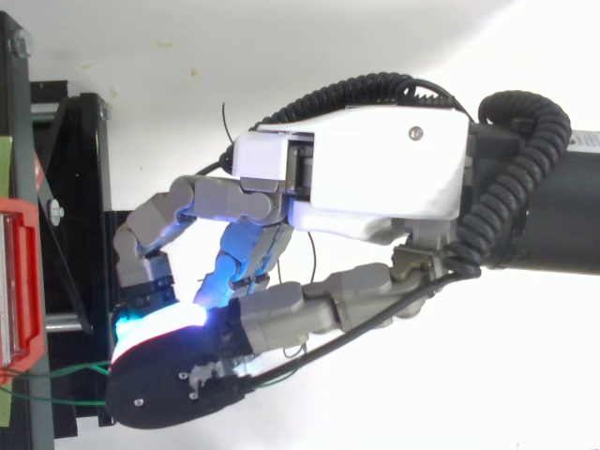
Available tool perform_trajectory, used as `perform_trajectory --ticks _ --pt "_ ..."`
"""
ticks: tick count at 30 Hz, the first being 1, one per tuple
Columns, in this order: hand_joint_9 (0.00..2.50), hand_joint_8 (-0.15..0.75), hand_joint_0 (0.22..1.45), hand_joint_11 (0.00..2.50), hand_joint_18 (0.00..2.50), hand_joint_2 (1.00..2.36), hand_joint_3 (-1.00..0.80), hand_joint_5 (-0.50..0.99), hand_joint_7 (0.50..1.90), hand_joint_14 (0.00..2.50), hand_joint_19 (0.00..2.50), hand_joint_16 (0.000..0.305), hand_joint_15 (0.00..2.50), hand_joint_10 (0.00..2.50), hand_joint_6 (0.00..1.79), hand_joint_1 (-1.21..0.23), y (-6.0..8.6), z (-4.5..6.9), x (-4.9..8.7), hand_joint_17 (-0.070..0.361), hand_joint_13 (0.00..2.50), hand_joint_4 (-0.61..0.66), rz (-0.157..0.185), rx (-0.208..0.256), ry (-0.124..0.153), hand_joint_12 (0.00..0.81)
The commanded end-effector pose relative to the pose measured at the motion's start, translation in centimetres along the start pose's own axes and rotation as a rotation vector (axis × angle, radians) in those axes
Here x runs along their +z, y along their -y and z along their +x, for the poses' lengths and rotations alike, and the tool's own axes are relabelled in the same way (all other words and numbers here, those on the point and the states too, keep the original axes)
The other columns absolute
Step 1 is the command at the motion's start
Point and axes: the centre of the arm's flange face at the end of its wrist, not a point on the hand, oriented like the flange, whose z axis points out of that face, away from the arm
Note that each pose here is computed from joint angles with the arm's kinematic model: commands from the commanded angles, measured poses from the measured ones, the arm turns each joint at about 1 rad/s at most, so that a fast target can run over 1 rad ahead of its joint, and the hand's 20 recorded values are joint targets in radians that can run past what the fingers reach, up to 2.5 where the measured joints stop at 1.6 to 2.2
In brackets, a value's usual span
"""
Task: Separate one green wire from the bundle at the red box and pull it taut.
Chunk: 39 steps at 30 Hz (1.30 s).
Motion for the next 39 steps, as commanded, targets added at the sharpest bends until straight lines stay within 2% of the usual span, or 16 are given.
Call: perform_trajectory --ticks 1,8,11,20,24,26,39 --pt "1.08 0.323 0.58 0.78 0.93 1.02 -0.08 -0.13 1.19 0.02 0.52 0.058 0.67 0.02 0.82 -0.66 0.0 -0.03 -0.01 0.13 1.13 0.2 0.0 0.0 0.0 0.392" --pt "1.07 0.32 0.6 0.79 0.92 1.02 -0.01 -0.15 1.19 0.02 0.51 0.057 0.66 0.02 0.88 -0.73 0.0 -0.03 -0.01 0.129 1.09 0.16 0.0 0.0 0.0 0.385" --pt "1.05 0.314 0.6 0.82 0.89 1.02 -0.01 -0.16 1.22 0.02 0.51 0.055 0.66 0.02 0.88 -0.73 0.02 -0.03 -0.02 0.124 1.07 0.12 0.002 0.001 0.0 0.381" --pt "0.99 0.279 0.63 0.82 0.81 1.02 -0.04 -0.17 1.2 0.02 0.52 0.049 0.66 0.02 0.9 -0.76 -0.07 -0.03 0.0 0.109 1.0 0.01 -0.001 0.003 0.0 0.349" --pt "0.99 0.269 0.65 0.82 0.8 1.03 -0.06 -0.18 1.27 0.02 0.52 0.048 0.66 0.02 0.9 -0.79 -0.07 -0.03 0.0 0.108 0.99 -0.03 -0.001 0.005 0.0 0.341" --pt "0.99 0.263 0.66 0.82 0.8 1.03 -0.07 -0.18 1.3 0.02 0.52 0.047 0.66 0.02 0.9 -0.79 -0.07 -0.03 0.0 0.107 0.99 -0.04 -0.001 0.005 0.0 0.343" --pt "1.0 0.263 0.67 0.79 0.8 1.03 -0.1 -0.18 1.3 0.02 0.52 0.047 0.65 0.02 0.91 -0.78 -0.09 -0.03 0.02 0.105 0.99 -0.06 -0.003 0.005 0.001 0.341"
